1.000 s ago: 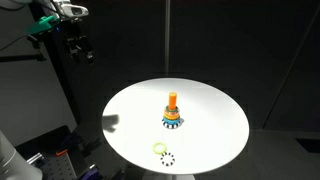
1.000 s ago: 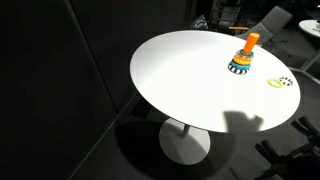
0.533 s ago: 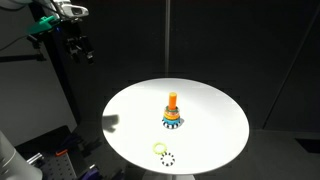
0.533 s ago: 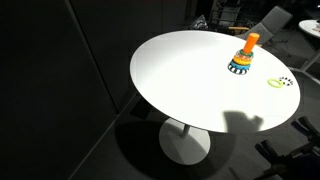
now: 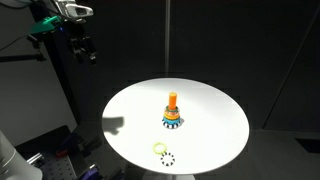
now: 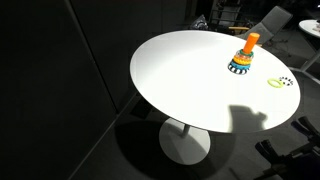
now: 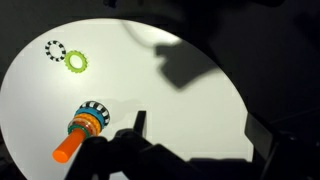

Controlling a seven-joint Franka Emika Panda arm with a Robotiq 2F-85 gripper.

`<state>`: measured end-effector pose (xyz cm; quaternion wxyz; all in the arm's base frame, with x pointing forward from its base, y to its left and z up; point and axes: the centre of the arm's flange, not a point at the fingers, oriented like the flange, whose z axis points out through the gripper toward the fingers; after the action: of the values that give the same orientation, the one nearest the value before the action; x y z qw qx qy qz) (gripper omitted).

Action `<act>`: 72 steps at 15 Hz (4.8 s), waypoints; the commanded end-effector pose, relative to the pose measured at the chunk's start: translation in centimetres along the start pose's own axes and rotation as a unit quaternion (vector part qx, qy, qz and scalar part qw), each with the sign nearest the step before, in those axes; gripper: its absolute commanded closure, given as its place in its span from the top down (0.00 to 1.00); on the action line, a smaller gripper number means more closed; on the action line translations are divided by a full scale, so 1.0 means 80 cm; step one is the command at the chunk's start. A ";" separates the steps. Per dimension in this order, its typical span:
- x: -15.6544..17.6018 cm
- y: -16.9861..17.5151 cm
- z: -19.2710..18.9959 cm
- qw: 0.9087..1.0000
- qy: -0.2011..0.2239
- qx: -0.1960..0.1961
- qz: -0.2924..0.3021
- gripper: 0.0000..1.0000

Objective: Pick up the lime green ring from the table and put it on the ring holder

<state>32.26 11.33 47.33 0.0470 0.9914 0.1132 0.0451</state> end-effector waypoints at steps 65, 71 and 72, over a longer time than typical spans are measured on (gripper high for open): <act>0.093 0.323 0.438 0.973 -0.052 0.043 0.222 1.00; 0.098 0.325 0.467 0.973 -0.051 0.038 0.221 1.00; 0.098 0.325 0.471 0.973 -0.053 0.038 0.221 1.00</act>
<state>48.37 -14.59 14.06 0.0029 0.9937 -0.1117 -0.0075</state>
